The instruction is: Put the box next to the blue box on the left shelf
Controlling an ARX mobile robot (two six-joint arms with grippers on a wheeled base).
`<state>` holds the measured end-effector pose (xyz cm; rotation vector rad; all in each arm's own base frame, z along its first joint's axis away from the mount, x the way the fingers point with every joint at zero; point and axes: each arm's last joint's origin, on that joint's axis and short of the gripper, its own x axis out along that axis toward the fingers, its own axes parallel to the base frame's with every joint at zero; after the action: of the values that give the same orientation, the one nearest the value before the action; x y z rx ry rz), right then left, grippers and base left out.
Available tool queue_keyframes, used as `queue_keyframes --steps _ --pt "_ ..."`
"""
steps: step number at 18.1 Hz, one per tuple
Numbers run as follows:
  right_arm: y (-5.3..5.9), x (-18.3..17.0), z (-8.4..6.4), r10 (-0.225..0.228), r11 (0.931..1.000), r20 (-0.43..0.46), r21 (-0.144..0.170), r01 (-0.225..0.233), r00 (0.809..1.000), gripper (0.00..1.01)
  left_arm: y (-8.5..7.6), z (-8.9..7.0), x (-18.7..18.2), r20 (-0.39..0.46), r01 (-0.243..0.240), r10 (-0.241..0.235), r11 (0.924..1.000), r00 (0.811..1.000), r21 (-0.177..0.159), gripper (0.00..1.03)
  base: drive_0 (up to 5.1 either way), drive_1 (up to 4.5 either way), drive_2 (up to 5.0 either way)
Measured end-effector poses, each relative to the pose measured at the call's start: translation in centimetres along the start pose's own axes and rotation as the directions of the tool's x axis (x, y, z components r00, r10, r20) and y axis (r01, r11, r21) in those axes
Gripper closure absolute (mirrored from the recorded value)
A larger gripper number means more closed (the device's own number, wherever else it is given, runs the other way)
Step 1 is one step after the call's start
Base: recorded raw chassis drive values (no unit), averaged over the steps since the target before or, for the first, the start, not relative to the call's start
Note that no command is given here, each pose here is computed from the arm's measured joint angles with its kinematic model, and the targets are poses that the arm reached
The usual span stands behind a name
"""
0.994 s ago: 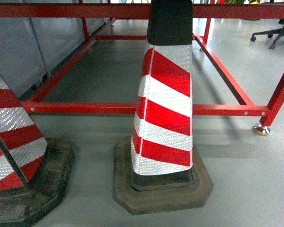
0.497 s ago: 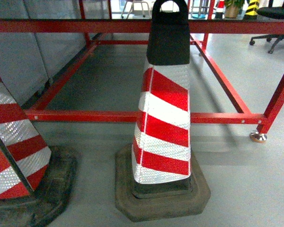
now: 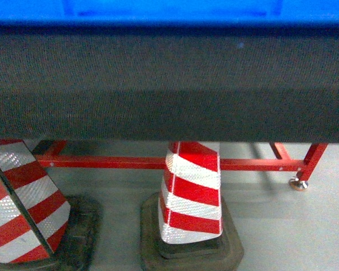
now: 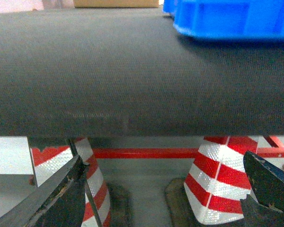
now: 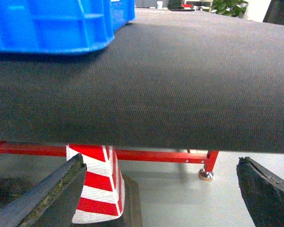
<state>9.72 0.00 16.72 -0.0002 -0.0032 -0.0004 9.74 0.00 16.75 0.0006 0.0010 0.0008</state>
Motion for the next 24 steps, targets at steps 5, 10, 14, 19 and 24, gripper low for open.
queue_keyframes --steps 5,10,14,19,24 --pt "0.00 0.00 -0.01 0.000 1.0000 -0.001 0.001 0.000 1.000 0.03 0.00 0.00 0.00 0.000 0.001 -0.001 1.0000 1.000 0.000 0.05 0.0 0.00 0.0" --pt "0.00 0.00 0.00 0.000 1.0000 0.000 0.000 0.000 1.000 0.03 0.00 0.00 0.00 0.000 0.000 0.000 1.0000 1.000 0.000 0.05 0.0 0.00 0.0" --pt "0.00 0.00 -0.01 0.000 1.0000 -0.001 0.002 0.000 1.000 0.03 0.00 0.00 0.00 0.000 0.001 -0.001 1.0000 1.000 0.000 0.05 0.0 0.00 0.0" --pt "0.00 0.00 -0.01 0.000 1.0000 -0.001 0.000 0.000 1.000 0.03 0.00 0.03 0.00 0.002 0.001 -0.001 1.0000 1.000 0.000 0.05 0.0 0.00 0.0" --pt "0.00 0.00 -0.01 0.000 1.0000 -0.001 0.000 0.000 1.000 0.03 0.00 0.02 0.00 0.001 0.000 0.000 1.0000 1.000 0.000 0.05 0.0 0.00 0.0"
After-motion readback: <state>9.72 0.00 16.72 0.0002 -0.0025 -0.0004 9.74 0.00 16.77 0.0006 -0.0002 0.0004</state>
